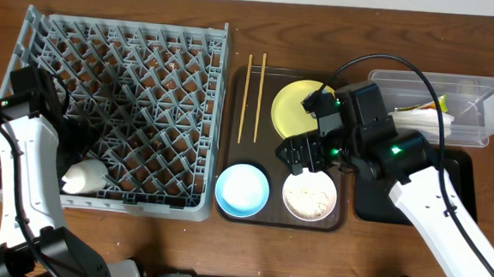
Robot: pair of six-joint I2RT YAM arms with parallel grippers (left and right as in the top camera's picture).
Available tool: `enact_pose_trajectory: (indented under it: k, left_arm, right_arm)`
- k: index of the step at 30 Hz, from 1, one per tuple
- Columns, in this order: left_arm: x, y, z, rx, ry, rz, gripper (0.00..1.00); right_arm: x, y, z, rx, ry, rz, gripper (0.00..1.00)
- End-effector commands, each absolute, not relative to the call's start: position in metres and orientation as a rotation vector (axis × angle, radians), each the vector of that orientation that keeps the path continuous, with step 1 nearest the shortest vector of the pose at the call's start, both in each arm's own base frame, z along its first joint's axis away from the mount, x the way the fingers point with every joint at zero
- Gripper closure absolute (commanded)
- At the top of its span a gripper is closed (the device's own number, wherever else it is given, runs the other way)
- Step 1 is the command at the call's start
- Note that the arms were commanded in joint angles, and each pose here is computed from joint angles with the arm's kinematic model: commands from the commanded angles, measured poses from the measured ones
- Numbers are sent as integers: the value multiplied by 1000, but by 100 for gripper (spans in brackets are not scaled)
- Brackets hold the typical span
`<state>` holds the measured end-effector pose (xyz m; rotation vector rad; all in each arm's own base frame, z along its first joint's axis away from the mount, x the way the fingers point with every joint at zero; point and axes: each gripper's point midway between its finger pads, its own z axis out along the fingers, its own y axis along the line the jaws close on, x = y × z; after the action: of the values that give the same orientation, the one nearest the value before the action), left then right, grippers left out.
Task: Sort waste into correct bins and load items into the dishwasher
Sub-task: 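Lower the white cup into the dish rack with the left gripper, then grasp the pink bowl of rice with the right gripper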
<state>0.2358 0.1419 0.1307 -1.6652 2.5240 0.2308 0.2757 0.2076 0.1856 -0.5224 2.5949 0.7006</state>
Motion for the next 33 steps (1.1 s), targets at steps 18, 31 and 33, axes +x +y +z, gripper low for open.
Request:
enact_pose_trajectory:
  k: [18, 31, 33]
  left_arm:
    - [258, -5, 258, -476, 2521, -491, 7]
    - [242, -42, 269, -230, 2517, -447, 7]
    - [243, -42, 269, -231, 2519, -447, 7]
  right_arm:
    - [267, 204, 180, -166, 2737, 699, 31]
    - [239, 209, 74, -64, 3008, 48, 63]
    - [240, 210, 63, -60, 3029, 23, 71]
